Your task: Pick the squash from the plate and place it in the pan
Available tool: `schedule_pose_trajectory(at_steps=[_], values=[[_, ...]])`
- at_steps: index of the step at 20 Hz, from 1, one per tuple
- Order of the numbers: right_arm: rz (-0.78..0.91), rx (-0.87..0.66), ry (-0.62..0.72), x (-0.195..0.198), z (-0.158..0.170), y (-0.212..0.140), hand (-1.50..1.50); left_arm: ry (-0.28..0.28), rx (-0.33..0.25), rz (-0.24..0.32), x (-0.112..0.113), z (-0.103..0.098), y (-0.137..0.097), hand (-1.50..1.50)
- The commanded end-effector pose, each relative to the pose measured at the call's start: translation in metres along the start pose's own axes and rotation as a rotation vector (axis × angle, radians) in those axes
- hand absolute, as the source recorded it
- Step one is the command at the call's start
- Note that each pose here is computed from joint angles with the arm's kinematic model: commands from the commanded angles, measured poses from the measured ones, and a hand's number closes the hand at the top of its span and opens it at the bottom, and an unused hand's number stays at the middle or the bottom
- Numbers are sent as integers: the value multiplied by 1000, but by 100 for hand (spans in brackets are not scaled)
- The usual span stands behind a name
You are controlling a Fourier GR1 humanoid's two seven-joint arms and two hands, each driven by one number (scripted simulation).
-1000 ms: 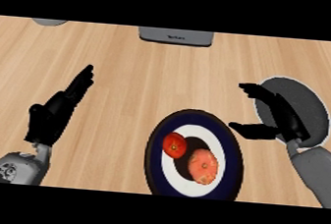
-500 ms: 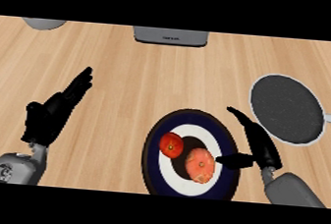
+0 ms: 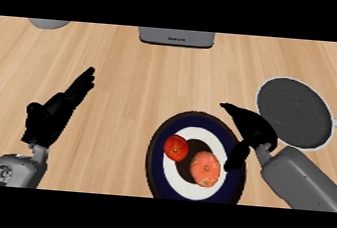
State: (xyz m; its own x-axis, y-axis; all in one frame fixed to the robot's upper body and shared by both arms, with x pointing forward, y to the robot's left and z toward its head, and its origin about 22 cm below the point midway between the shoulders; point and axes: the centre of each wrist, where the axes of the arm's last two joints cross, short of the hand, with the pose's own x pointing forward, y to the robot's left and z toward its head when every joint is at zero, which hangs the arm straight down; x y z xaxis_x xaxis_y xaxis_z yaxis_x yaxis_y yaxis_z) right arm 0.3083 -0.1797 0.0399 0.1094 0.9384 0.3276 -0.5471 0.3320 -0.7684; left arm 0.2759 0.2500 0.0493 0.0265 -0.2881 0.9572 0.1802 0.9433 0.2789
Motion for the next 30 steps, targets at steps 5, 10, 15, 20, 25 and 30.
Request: schedule_pose_trajectory(at_steps=[5, 10, 15, 20, 25, 30], values=[[218, 324, 118, 92, -6, -9, -150, 7, -3, 1, -8, -2, -6, 0], [232, 392, 176, 90, 3, 12, -150, 1, 20, 4, 3, -7, -3, 0], [293, 347, 209, 106, 3, 14, -150, 9, 10, 19, -10, 3, 5, 0], [326, 351, 247, 102, -2, 13, -150, -8, 0, -7, 1, 9, 10, 0], [323, 354, 249, 91, 4, 36, -150, 2, 13, 9, 8, 12, 8, 0], [319, 335, 275, 90, -9, 53, -150, 13, 6, 16, -11, 9, 26, 0]])
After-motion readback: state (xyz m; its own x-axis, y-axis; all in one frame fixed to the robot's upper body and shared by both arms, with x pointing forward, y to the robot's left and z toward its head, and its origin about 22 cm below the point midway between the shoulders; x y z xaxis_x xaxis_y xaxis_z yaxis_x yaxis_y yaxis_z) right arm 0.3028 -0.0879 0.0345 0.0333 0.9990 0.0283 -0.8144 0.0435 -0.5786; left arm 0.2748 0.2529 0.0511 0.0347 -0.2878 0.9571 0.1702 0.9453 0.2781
